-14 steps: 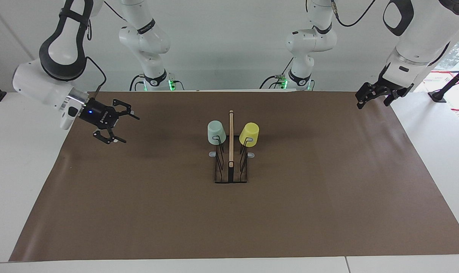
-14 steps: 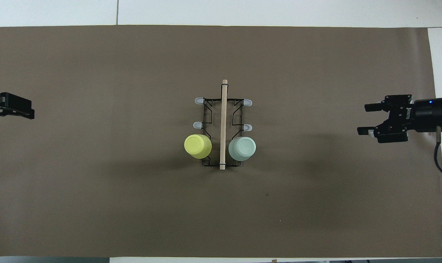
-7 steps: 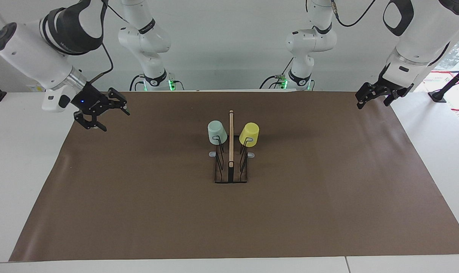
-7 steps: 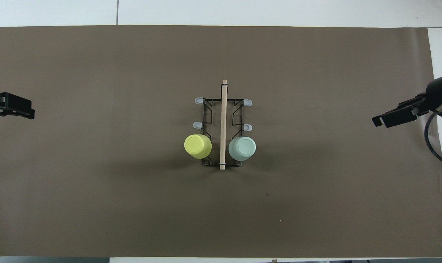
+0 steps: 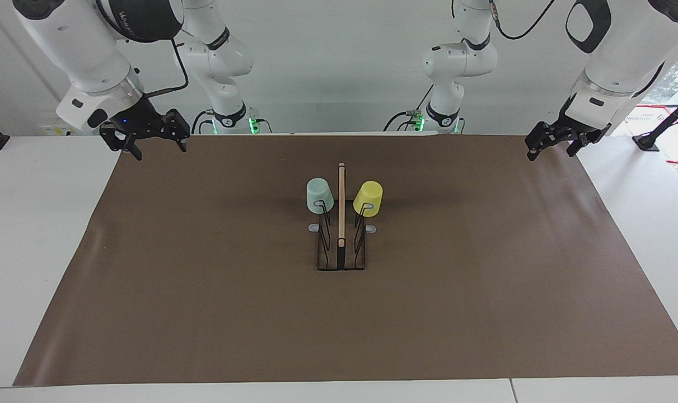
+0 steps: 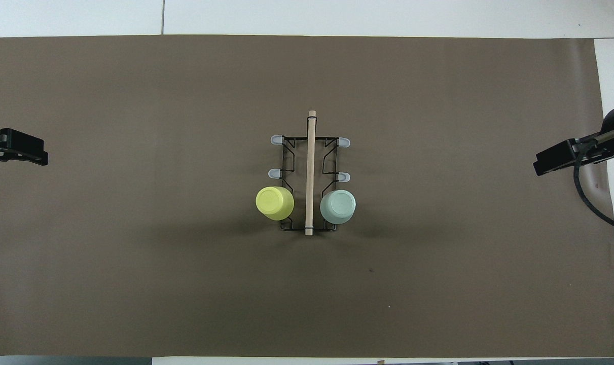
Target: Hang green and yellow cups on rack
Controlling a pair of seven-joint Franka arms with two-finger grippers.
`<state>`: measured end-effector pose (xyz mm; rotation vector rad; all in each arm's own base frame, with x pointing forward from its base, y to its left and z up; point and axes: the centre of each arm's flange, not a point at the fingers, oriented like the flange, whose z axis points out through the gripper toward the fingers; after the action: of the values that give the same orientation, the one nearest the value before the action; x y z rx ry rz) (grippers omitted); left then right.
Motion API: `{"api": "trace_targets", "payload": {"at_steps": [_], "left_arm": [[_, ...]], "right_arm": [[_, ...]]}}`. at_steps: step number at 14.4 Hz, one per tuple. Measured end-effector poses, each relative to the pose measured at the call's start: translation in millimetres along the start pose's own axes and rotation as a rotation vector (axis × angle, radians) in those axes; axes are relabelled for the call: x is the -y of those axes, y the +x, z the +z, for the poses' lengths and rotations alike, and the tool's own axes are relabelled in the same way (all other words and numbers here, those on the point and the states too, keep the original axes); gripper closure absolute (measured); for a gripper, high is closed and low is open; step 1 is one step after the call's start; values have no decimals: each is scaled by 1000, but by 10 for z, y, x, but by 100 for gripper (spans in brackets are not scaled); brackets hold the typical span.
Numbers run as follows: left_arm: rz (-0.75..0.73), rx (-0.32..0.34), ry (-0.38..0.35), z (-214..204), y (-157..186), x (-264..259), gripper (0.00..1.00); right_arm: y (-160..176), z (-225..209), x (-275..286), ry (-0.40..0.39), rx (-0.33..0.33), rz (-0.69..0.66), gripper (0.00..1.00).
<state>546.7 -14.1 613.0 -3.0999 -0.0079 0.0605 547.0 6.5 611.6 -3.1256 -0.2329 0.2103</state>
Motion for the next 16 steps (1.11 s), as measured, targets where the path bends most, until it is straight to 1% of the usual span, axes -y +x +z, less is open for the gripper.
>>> {"api": "trace_targets", "payload": {"at_steps": [5,12,14,16], "left_arm": [[0,0,0,0,0,0,0],[0,0,0,0,0,0,0],[0,0,0,0,0,0,0],[0,0,0,0,0,0,0]], "right_arm": [[-32,33,-253,-3,6,93,0],[-49,6,-255,-4,-2,115,0],[-25,-24,-264,-7,-31,123,0],[-31,-23,-308,-6,-32,135,0]]}}
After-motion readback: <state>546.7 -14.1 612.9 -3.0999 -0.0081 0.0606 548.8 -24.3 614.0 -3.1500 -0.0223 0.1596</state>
